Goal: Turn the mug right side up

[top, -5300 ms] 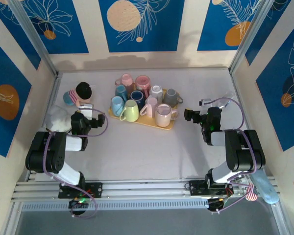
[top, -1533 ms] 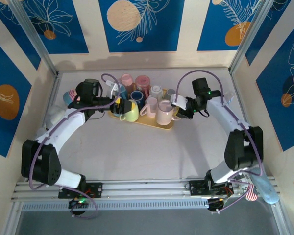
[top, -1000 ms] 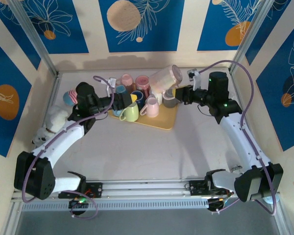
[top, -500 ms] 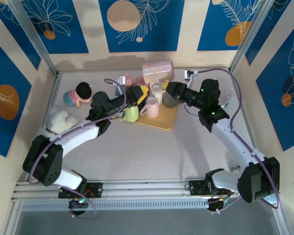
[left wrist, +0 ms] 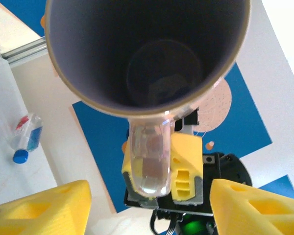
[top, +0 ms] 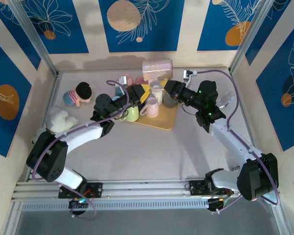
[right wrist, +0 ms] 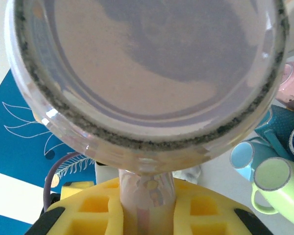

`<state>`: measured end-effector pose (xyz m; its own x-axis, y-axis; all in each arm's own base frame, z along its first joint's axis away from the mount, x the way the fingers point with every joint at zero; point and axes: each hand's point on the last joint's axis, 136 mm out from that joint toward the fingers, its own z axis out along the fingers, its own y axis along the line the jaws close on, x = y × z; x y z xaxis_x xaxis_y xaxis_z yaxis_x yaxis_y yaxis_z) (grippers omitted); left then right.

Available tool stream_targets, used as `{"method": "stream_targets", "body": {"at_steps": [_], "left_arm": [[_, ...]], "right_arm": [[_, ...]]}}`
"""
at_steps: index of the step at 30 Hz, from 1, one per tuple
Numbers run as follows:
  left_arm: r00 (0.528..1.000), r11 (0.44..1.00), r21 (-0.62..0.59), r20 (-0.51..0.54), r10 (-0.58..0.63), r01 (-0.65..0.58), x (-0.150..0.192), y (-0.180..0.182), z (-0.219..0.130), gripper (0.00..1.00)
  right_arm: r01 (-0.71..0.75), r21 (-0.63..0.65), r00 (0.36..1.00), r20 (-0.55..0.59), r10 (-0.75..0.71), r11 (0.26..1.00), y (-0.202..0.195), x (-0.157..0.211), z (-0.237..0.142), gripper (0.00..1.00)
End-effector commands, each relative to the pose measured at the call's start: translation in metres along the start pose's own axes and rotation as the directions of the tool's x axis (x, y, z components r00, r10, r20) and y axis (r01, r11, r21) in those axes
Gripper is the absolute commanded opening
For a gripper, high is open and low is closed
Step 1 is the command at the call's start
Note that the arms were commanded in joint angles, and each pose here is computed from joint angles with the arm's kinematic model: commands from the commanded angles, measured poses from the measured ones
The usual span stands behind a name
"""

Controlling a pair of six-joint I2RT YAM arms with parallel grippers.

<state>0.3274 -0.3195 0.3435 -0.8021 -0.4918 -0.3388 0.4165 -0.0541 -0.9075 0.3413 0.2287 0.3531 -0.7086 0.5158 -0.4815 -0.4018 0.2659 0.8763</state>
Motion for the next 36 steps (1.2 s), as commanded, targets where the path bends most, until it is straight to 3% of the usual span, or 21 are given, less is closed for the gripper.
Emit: {"method": "stream_targets", "body": {"at_steps": [1, 18, 26, 27, 30, 32, 36], "left_arm": [[1.000, 0.998, 0.063, 0.025, 0.016, -0.018, -0.007, -0.019, 0.009, 0.63], [0.999, 0.995, 0.099, 0.044, 0.008, -0.013, -0.014, -0.025, 0.017, 0.41], [0.999, 0.994, 0.107, 0.040, 0.012, -0.016, -0.014, -0.022, 0.015, 0.10], [0.999, 0.994, 0.111, 0.040, 0.014, -0.019, -0.013, -0.022, 0.015, 0.07], [0.999, 0.991, 0.125, 0.030, 0.041, -0.045, -0.015, -0.024, 0.013, 0.00], [0.998, 0.990, 0.124, 0.034, 0.059, -0.063, -0.018, -0.025, 0.009, 0.00], [0.994, 0.990, 0.095, 0.039, 0.102, -0.105, -0.023, -0.025, -0.001, 0.00]], "right_arm": [[0.117, -0.144, 0.991, 0.080, -0.106, 0.983, 0.047, -0.016, -0.005, 0.00], [0.084, -0.157, 0.996, 0.014, -0.083, 0.984, 0.041, 0.001, 0.006, 0.00], [0.069, -0.150, 0.998, 0.005, -0.069, 0.986, 0.037, 0.002, 0.009, 0.00], [0.070, -0.144, 0.997, 0.004, -0.071, 0.987, 0.037, 0.002, 0.009, 0.03], [0.084, -0.098, 0.996, 0.003, -0.084, 0.992, 0.031, 0.003, 0.006, 0.44], [0.098, -0.056, 0.995, 0.005, -0.098, 0.994, 0.026, 0.002, 0.002, 0.61], [0.127, 0.013, 0.992, -0.003, -0.127, 0.992, 0.017, 0.001, -0.011, 0.72]]}}
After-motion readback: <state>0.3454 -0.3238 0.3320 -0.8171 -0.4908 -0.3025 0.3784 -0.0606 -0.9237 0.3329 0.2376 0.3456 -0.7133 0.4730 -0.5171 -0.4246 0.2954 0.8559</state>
